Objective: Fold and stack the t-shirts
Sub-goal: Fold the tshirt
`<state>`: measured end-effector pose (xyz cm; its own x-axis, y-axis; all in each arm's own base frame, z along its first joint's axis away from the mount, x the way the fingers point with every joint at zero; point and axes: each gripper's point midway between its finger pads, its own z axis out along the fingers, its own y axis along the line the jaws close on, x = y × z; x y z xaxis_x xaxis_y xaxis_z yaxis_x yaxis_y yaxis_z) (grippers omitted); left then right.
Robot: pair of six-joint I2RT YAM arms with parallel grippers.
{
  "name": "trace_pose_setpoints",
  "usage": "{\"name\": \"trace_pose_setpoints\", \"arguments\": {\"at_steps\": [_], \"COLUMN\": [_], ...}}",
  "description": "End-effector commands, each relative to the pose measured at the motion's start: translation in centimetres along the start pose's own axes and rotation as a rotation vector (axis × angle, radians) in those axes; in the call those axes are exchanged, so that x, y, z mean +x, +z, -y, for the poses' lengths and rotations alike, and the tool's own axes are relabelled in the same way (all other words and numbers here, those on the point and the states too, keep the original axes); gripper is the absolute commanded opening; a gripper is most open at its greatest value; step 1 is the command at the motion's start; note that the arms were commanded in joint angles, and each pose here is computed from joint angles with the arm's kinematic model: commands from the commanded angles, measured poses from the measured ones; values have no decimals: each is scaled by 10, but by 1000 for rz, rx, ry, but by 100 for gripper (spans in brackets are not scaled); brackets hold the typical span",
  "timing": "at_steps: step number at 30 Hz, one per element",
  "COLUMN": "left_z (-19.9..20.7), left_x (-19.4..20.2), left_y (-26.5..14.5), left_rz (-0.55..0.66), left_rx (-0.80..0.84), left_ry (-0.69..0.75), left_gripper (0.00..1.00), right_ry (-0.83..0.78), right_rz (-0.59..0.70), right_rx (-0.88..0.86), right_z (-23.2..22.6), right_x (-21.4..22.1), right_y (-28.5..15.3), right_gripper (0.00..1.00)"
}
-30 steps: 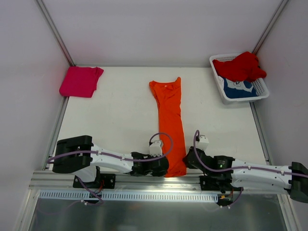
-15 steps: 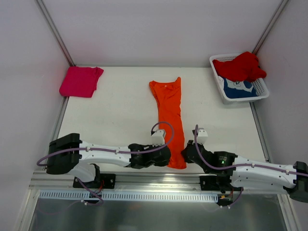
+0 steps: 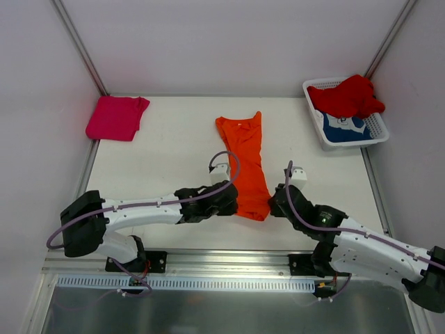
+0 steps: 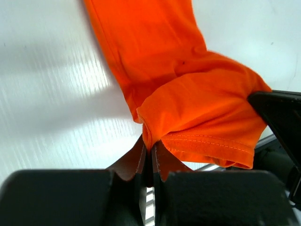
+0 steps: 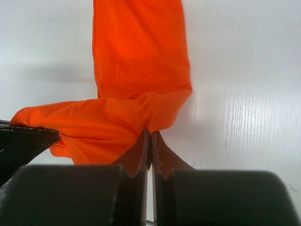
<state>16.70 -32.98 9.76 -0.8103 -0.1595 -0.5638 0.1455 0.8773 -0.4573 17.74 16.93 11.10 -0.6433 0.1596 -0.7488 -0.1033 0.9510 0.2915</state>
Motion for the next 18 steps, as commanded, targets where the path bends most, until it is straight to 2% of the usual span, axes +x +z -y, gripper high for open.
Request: {"name": "trace_pose_setpoints", "arguments": {"at_steps": [1, 9, 18], "left_z": [-3, 7, 9], "left_x": [-28, -64, -83], "left_y": [0, 23, 54], "left_rz": [31, 34, 9], "left_rx": [-15, 2, 4], "left_ry": [43, 61, 69], "left_gripper": [0, 0, 0], "right_ry": [-56, -68, -71], "right_rz": [28, -3, -51], "right_rx": [23, 21, 12], "right_z": [3, 1, -10], "right_x": [-27, -48, -58], "right_y": [2, 25, 59], "right_gripper": [0, 0, 0]}}
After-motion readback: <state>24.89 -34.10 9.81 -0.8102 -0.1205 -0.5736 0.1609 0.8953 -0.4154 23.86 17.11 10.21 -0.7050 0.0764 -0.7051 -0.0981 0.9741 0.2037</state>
